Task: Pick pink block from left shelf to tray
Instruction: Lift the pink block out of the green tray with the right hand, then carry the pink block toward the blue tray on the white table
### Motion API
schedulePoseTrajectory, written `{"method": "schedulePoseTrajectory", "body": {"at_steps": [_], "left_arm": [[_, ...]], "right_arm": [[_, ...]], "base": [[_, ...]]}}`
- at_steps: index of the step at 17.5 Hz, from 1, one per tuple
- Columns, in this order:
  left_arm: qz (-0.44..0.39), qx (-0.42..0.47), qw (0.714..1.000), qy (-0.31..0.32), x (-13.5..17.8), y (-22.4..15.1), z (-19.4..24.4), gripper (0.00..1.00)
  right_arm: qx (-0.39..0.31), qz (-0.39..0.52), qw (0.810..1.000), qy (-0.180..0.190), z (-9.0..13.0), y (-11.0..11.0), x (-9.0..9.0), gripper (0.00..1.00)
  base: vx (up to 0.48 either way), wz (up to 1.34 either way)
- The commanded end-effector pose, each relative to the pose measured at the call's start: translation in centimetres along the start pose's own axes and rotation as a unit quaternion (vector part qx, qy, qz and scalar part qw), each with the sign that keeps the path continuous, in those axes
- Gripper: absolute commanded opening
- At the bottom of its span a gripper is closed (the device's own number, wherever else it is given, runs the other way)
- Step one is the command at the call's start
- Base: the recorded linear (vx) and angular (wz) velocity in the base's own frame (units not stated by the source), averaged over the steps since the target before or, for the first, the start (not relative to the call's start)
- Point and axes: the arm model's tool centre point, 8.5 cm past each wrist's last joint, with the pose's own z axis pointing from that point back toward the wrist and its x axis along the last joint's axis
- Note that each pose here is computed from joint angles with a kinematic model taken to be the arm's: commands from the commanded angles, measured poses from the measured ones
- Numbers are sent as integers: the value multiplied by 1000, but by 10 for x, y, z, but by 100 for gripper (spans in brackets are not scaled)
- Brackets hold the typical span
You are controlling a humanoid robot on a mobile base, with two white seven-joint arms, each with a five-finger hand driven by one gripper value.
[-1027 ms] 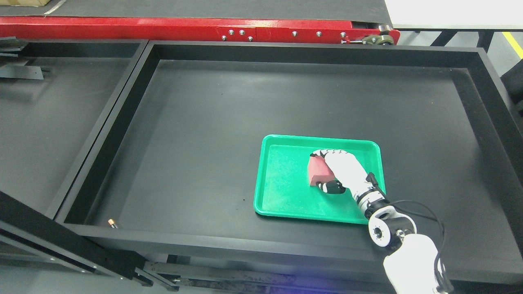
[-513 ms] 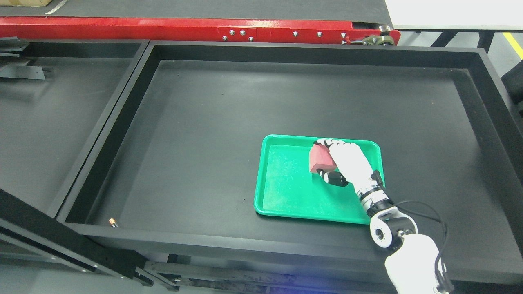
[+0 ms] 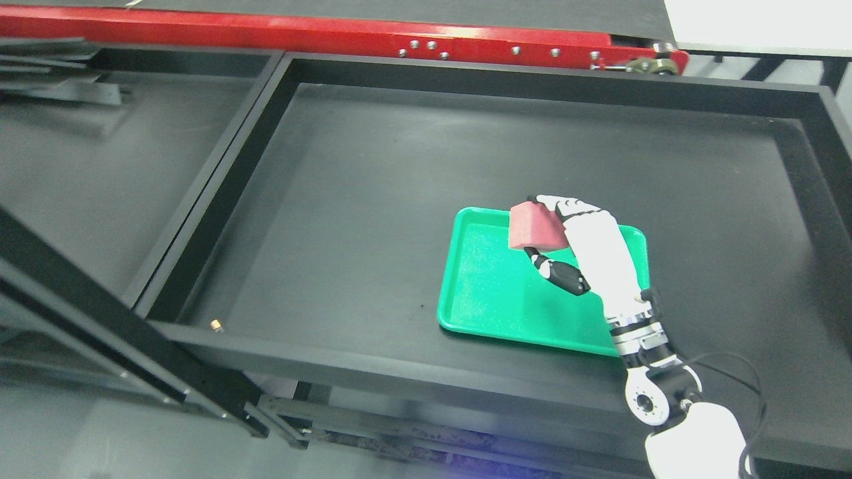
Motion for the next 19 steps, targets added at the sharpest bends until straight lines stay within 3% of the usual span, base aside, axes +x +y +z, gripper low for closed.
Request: {"method": "schedulePoseTrajectory", "body": {"at_steps": [1,7,19], "left_arm": [[4,7,1000,-23,25,9,-1,100],[4,7,1000,-23,25,9,-1,100],[4,7,1000,-23,25,9,-1,100]], "right_arm": [[-82,1,997,-9,7,-49,3,4],[-74,-18,997,6,22,-41,2,4],[-70,-26,997,14,26,-38,-1,4]], "base": [[-108,311],[-114,500],[-188,909]]}}
